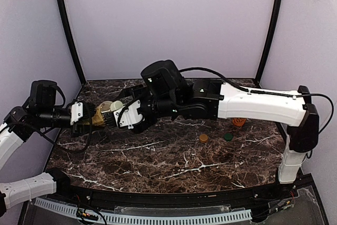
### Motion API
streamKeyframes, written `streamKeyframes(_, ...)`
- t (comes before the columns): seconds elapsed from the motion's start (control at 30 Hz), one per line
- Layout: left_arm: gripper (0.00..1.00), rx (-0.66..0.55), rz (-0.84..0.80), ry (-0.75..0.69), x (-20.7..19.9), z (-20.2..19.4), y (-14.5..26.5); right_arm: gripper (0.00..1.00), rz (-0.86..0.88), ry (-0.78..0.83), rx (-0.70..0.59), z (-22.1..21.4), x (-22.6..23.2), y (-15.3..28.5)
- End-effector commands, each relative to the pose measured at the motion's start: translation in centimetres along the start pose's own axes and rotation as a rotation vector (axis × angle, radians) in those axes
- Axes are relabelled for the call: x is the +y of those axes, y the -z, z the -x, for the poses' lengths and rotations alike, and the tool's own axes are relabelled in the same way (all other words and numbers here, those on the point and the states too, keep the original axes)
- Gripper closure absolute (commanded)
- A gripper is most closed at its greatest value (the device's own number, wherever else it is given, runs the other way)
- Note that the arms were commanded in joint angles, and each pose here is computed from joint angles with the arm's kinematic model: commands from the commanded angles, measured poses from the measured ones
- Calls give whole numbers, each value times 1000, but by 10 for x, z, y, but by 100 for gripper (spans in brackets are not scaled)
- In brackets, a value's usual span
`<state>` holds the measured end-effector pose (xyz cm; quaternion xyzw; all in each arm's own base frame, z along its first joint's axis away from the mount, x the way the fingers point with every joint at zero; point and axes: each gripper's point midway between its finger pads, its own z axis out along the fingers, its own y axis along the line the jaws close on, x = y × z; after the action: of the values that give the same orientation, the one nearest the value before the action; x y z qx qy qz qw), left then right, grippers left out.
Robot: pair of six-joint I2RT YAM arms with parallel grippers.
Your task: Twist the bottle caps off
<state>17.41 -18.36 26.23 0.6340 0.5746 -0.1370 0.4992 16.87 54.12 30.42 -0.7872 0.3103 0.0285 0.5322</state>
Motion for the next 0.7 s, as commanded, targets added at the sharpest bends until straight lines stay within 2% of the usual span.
streamKeyframes(0.0,64,-54,37,-4,9,13,2,15,-147,-86,-51,11,-35,33)
streamKeyframes(0.07,64,-43,64,-12,13,10,1,2,-166,-152,-83,15,-42,45)
streamKeyframes(0.1,64,-45,79,-19,16,10,0,1,-175,-204,-107,18,-47,51)
streamKeyframes(0.23,64,-12,173,-45,33,3,-1,1,-217,-520,-160,11,-84,68)
streamKeyframes(0.27,64,-8,193,-54,37,3,0,1,-200,-646,-169,6,-90,67)
streamKeyframes(0.37,65,29,334,-109,64,1,5,1,-159,-982,-202,-13,-112,67)
streamKeyframes(0.47,66,50,500,-163,96,5,16,2,-78,-1241,-283,-15,-120,62)
streamKeyframes(0.53,65,77,600,-187,113,4,23,2,-35,-1346,-306,-15,-118,55)
streamKeyframes(0.67,65,121,720,-265,132,2,32,8,-38,-1490,-290,-23,-117,40)
